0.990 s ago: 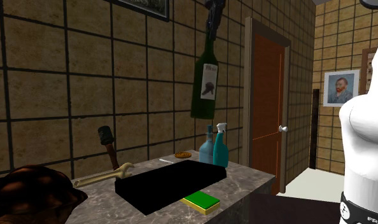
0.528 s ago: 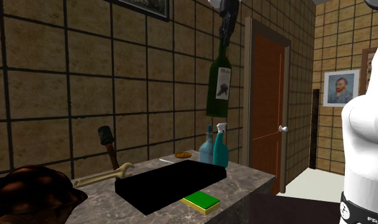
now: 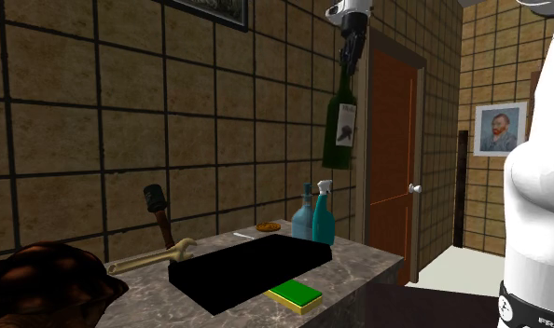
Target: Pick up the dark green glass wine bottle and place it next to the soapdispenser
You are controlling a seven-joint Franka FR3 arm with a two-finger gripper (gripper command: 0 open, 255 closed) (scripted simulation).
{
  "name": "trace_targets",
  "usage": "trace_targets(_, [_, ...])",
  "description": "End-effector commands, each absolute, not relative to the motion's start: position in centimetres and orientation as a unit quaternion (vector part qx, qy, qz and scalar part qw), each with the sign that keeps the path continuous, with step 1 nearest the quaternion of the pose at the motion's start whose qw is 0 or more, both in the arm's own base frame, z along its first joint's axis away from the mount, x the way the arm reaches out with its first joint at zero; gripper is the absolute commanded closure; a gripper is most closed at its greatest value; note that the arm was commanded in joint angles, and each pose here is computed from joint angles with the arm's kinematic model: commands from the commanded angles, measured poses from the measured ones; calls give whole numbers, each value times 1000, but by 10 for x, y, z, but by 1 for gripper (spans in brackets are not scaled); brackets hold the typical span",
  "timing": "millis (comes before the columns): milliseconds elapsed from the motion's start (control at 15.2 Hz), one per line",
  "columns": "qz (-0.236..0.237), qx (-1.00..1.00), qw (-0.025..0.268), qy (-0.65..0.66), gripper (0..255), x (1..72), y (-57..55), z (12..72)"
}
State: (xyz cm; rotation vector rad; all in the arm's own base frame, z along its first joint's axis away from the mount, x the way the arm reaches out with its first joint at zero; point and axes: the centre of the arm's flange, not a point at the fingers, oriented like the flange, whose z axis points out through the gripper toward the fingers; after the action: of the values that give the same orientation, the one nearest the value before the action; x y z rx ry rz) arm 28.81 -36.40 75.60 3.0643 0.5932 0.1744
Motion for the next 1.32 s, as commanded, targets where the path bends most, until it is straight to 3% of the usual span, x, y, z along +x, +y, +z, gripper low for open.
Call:
trace_targets(0, [56, 980, 8, 191, 255, 275, -386, 756])
trace_targets(1254, [56, 980, 8, 191, 255, 269, -397, 661])
